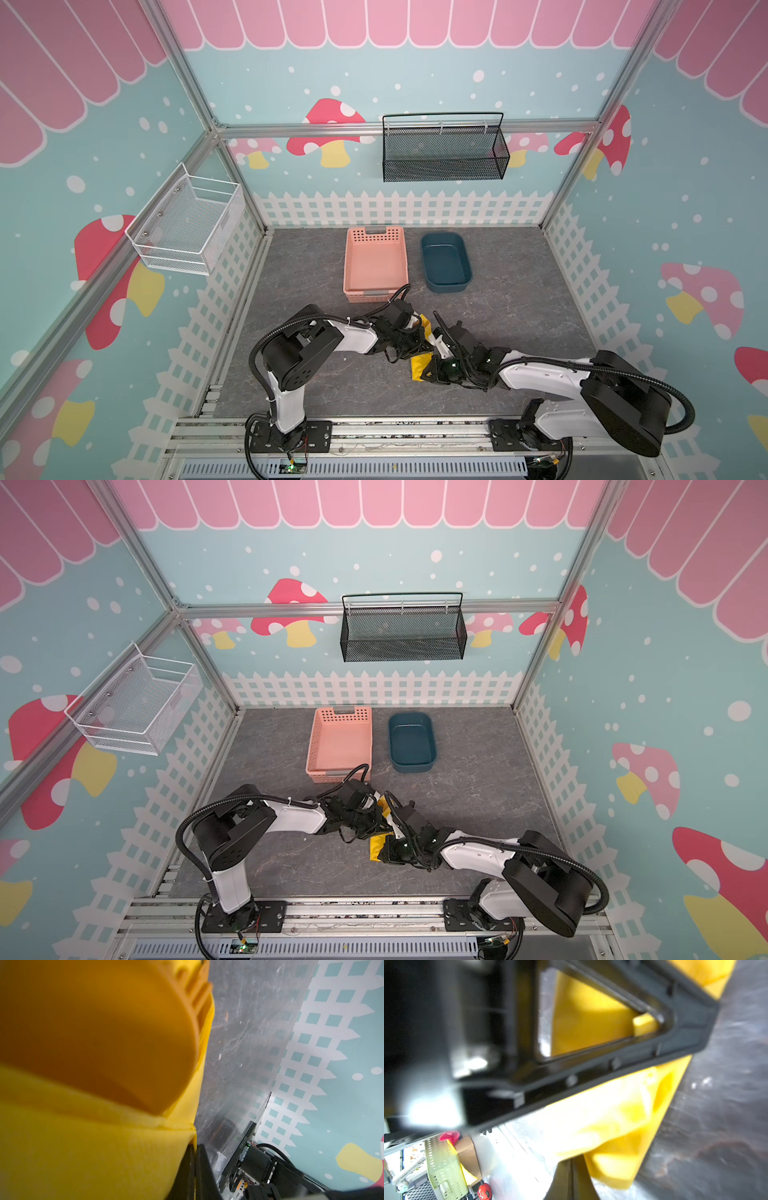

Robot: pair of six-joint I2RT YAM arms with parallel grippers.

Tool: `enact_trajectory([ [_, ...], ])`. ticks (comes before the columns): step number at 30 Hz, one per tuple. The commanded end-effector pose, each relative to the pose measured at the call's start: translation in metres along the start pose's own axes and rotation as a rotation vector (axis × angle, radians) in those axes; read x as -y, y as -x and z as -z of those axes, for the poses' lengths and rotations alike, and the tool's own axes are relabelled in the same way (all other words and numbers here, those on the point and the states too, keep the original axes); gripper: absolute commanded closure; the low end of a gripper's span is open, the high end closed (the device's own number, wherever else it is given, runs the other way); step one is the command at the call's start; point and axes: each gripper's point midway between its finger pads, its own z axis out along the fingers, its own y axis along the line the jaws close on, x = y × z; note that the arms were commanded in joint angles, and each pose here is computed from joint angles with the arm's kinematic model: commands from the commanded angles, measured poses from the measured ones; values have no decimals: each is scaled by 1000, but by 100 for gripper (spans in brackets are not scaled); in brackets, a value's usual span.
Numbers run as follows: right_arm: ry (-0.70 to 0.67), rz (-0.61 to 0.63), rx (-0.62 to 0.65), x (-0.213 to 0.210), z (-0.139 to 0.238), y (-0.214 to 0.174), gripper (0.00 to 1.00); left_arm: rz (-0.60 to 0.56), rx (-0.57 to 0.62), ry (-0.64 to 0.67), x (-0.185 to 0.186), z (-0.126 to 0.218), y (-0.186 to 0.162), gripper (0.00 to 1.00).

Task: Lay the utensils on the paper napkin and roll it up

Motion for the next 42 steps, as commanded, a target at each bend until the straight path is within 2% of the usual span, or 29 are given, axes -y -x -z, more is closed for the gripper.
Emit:
enact_trajectory([
  [1, -22, -53, 46, 9, 10, 1, 100, 34, 65, 1, -4, -4, 16, 100],
  [8, -13, -120, 80, 18, 17, 1, 100, 41, 78, -8, -3, -6, 19, 100],
  [19, -23, -147, 150, 21, 22, 17, 100, 40, 77, -16, -2, -6, 20, 100],
  [35, -63, -121, 65, 32, -1, 12, 100, 34, 85, -24, 6, -2, 21, 100],
  [42, -99, -145, 4, 48, -6, -5, 100, -43, 79, -54, 38, 3, 22, 100],
])
